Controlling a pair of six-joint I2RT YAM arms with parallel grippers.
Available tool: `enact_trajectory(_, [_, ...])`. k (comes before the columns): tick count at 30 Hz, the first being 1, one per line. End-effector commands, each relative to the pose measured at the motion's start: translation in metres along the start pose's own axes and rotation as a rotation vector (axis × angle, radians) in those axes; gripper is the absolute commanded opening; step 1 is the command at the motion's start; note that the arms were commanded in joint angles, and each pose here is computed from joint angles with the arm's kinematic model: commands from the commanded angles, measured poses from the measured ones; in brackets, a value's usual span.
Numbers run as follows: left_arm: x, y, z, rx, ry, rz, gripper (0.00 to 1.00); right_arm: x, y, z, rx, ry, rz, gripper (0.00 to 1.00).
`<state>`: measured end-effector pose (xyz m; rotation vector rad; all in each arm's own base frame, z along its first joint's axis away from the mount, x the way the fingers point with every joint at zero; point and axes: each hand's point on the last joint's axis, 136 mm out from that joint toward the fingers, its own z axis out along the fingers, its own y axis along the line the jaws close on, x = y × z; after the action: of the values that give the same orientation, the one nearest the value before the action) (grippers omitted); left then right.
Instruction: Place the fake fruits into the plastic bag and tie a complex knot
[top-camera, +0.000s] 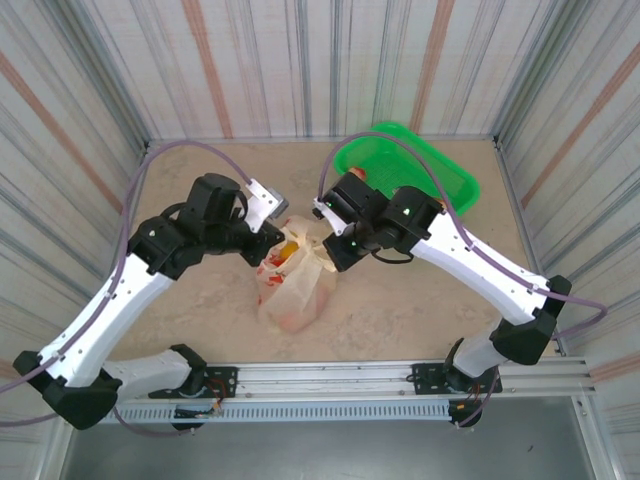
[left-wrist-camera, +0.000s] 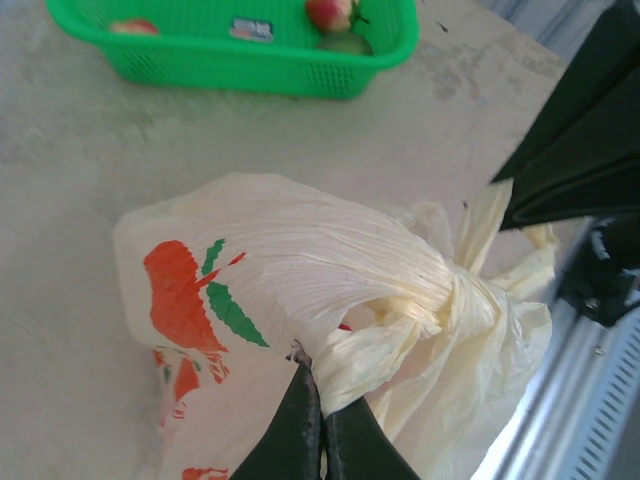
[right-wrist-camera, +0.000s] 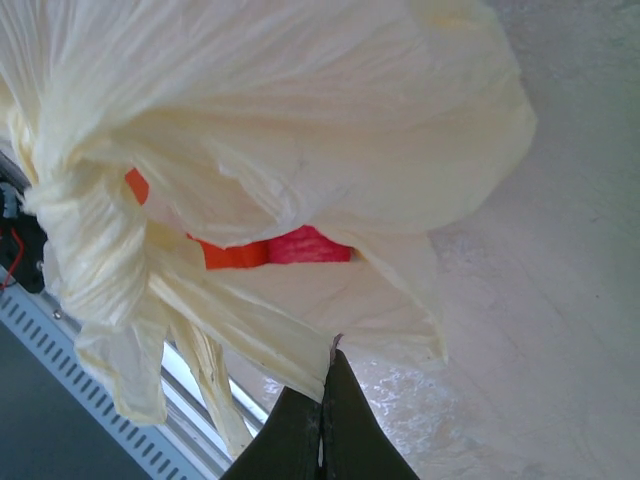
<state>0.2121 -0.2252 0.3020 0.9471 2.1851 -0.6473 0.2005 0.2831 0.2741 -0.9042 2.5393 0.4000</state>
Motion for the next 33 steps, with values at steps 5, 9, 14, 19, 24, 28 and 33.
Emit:
enact_trajectory(5, [0.006,-0.012,-0.004,0.067,0.072,-0.137,0.00,-0.013,-0.016,-0.011,0.012,-0.080,0.008,0.00])
enact_trajectory(9, [-0.008,-0.004,-0.011,0.012,0.050,-0.108,0.00,-0.022,-0.026,-0.011,0.022,-0.110,0.023,0.00])
enact_trajectory(14, [-0.027,0.004,-0.008,-0.011,0.037,-0.093,0.00,-0.034,-0.040,-0.009,0.037,-0.133,0.041,0.00])
enact_trajectory(19, [-0.024,0.007,0.002,0.013,0.083,-0.124,0.00,-0.048,-0.049,-0.013,0.044,-0.164,0.049,0.00])
enact_trajectory(24, [-0.017,-0.008,0.012,0.154,0.128,-0.246,0.03,-0.055,-0.054,-0.014,0.042,-0.181,0.060,0.00])
enact_trajectory(28, [-0.018,-0.017,0.007,0.207,0.139,-0.299,0.12,-0.058,-0.055,-0.015,0.045,-0.187,0.054,0.00])
enact_trajectory(33, [-0.005,-0.011,0.013,0.173,0.181,-0.315,0.13,-0.061,-0.053,-0.014,0.035,-0.192,0.047,0.00])
